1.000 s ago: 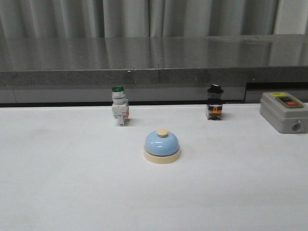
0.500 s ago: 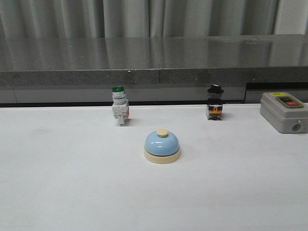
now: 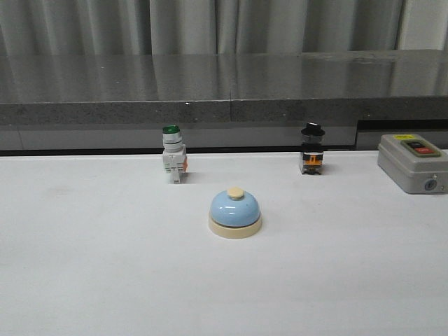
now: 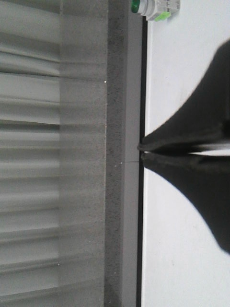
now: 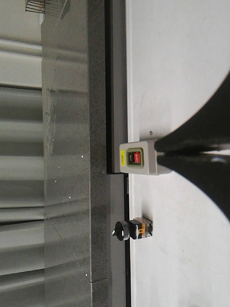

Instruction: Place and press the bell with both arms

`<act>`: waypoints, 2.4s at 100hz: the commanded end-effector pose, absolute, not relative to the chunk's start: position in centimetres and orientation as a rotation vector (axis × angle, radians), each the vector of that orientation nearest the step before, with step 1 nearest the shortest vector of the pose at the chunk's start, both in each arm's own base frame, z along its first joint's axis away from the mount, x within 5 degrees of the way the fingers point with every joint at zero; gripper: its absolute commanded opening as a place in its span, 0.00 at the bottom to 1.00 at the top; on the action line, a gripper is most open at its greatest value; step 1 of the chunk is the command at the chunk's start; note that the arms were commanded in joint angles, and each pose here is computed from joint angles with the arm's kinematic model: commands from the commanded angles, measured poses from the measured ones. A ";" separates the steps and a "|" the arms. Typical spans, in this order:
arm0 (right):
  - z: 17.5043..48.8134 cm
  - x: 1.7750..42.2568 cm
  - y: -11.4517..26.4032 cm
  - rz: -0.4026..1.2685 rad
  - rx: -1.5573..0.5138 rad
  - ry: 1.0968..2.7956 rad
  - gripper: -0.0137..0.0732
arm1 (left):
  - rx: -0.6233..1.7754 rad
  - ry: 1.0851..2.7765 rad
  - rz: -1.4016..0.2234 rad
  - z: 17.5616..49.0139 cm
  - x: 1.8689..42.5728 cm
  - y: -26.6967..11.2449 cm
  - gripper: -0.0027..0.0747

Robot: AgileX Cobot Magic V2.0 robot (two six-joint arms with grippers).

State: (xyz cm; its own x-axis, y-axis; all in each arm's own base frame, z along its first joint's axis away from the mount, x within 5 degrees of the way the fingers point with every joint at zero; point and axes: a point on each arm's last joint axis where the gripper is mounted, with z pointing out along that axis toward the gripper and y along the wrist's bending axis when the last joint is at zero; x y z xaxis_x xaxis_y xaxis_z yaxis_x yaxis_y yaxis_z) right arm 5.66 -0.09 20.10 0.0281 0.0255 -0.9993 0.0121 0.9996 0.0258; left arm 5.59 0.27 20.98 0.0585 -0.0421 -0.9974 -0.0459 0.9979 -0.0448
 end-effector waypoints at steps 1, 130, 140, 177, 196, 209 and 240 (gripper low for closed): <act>21.3 5.4 0.0 0.005 0.019 1.440 0.09 | -0.067 1.444 0.006 20.4 5.5 0.3 0.01; 25.5 5.9 -0.2 -0.007 0.034 1.546 0.09 | -0.068 1.462 0.006 20.3 5.5 0.3 0.01; 27.5 7.1 -0.2 -0.008 0.035 1.584 0.09 | -0.068 1.462 0.006 20.3 5.5 0.3 0.01; 32.1 15.3 -0.2 0.003 0.041 1.792 0.09 | -0.068 1.462 0.006 20.3 5.5 0.3 0.01; 33.2 19.8 1.2 0.063 -0.007 1.939 0.09 | -0.068 1.462 0.006 20.3 5.5 0.3 0.01; 33.3 22.6 3.2 0.068 -0.150 2.042 0.09 | -0.068 1.462 0.006 20.3 5.5 0.3 0.01; 33.1 27.6 9.6 0.154 -0.573 2.124 0.09 | -0.068 1.462 0.006 20.3 5.5 0.3 0.01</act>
State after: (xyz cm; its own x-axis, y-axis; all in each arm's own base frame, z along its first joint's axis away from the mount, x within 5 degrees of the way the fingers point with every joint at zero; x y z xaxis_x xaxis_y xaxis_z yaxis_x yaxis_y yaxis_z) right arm 26.52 7.88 31.32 -0.5554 -0.3070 -0.7728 -0.3895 0.9172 -0.0844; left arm 5.59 0.27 20.91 0.0503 -0.0407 -0.9979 -0.0464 0.9980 -0.0430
